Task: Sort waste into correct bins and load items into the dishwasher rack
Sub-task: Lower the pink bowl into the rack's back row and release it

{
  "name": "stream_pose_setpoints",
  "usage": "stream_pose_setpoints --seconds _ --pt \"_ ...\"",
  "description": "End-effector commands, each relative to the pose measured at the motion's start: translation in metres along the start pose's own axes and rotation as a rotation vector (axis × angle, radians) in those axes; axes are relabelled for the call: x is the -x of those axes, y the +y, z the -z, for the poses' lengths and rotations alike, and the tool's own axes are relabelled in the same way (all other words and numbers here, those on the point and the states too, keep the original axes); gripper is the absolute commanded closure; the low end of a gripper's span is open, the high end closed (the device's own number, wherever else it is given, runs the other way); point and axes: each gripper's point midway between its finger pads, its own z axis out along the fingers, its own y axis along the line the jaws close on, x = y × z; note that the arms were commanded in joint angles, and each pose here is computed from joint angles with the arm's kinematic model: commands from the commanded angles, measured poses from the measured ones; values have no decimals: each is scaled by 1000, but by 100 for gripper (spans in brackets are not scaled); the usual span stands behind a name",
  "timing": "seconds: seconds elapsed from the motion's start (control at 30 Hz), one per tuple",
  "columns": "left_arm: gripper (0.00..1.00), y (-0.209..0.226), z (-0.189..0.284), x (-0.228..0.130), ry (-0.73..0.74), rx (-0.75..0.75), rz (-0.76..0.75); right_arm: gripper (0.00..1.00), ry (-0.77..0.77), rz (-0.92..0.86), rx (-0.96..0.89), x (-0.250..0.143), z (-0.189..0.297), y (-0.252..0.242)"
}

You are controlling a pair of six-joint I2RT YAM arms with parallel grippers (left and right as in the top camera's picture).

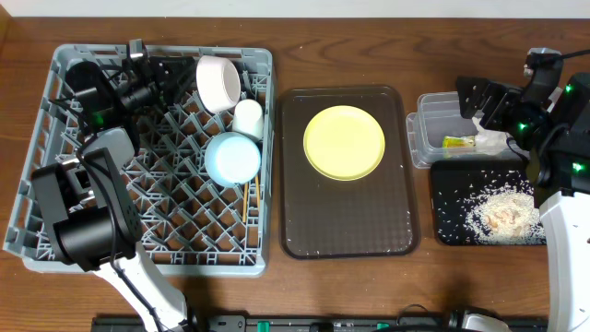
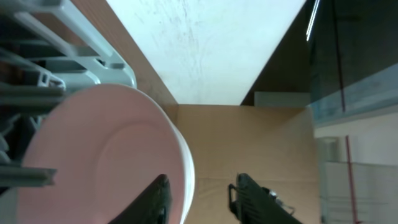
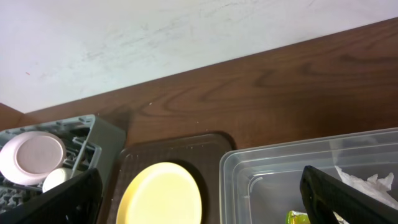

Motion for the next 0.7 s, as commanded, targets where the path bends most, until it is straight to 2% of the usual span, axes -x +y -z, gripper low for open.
stream_pose_setpoints --seconds 0.0,0.17,0.3,0.33,0.37,0.4,0.43,0.47,0.67 --pt "54 -3 4 2 -2 -4 -62 1 -1 11 7 1 1 0" --pt "38 -5 28 18 -60 -7 -81 1 -1 11 7 1 1 0" --pt "38 -10 44 25 -88 -11 -95 1 -1 11 7 1 1 0" --pt "51 -16 45 24 -87 -16 -113 1 -1 11 7 1 1 0" --pt "59 -21 45 23 -86 -19 -127 1 -1 11 7 1 1 0" --pt "71 -29 43 19 -79 -24 -147 1 -1 11 7 1 1 0" --pt "78 -37 39 15 -69 -29 -167 1 -1 11 7 1 1 0" --pt "81 -46 34 10 -58 -35 -186 1 -1 11 7 1 1 0" --pt "81 -81 -7 -27 26 -67 -286 1 -1 11 7 1 1 0"
